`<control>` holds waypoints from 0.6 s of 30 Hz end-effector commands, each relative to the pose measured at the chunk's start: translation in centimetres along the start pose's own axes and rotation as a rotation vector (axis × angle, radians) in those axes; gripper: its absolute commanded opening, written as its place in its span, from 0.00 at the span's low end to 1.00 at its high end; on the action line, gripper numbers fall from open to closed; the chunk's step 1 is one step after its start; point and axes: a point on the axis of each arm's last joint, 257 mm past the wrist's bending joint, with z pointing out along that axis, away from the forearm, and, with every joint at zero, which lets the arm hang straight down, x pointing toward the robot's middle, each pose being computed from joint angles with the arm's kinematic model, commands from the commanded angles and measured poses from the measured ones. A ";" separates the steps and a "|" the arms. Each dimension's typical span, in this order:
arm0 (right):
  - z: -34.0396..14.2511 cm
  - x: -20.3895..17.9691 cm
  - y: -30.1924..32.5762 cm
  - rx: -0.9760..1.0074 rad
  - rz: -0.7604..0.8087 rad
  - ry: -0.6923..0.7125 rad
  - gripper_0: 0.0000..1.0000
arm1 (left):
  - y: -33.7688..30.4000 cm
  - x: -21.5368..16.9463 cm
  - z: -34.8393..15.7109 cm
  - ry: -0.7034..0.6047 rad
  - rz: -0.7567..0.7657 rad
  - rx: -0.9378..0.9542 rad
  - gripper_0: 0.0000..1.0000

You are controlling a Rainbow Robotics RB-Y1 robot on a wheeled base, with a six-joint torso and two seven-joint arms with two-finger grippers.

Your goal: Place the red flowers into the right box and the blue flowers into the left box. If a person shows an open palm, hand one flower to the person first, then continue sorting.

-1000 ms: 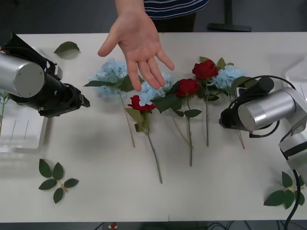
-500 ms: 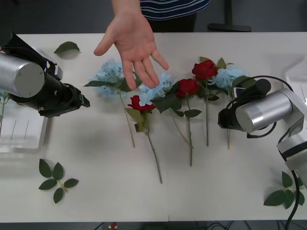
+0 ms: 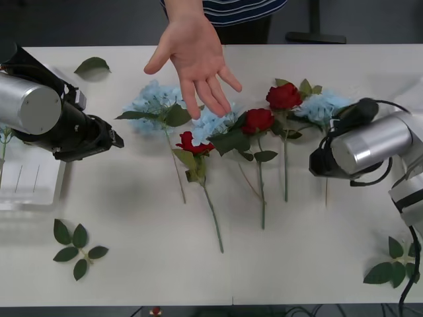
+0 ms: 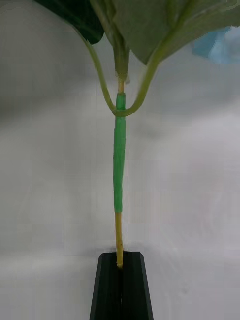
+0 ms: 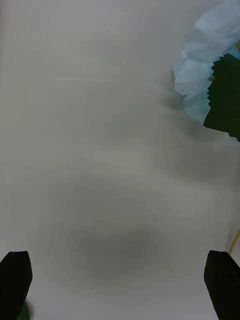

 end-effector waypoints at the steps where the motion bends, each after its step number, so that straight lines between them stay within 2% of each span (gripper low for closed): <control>1: -7.6 -5.7 -1.6 -0.057 0.058 -0.097 0.00 | -0.9 -2.2 -1.7 -0.061 0.010 0.017 1.00; 6: -15.6 -6.9 -2.7 -0.137 0.039 -0.131 0.00 | -0.9 -2.2 -1.7 -0.061 0.010 0.017 1.00; 11: -21.0 -8.1 -2.7 -0.217 -0.015 -0.207 0.00 | -0.9 -2.2 -1.7 -0.061 0.010 0.017 1.00; 13: -22.5 -9.0 -2.4 -0.250 -0.031 -0.260 0.00 | -0.9 -2.2 -1.7 -0.061 0.010 0.017 1.00; 18: -25.9 -14.7 1.3 -0.386 -0.062 -0.523 0.00 | -0.9 -2.2 -1.7 -0.061 0.010 0.017 1.00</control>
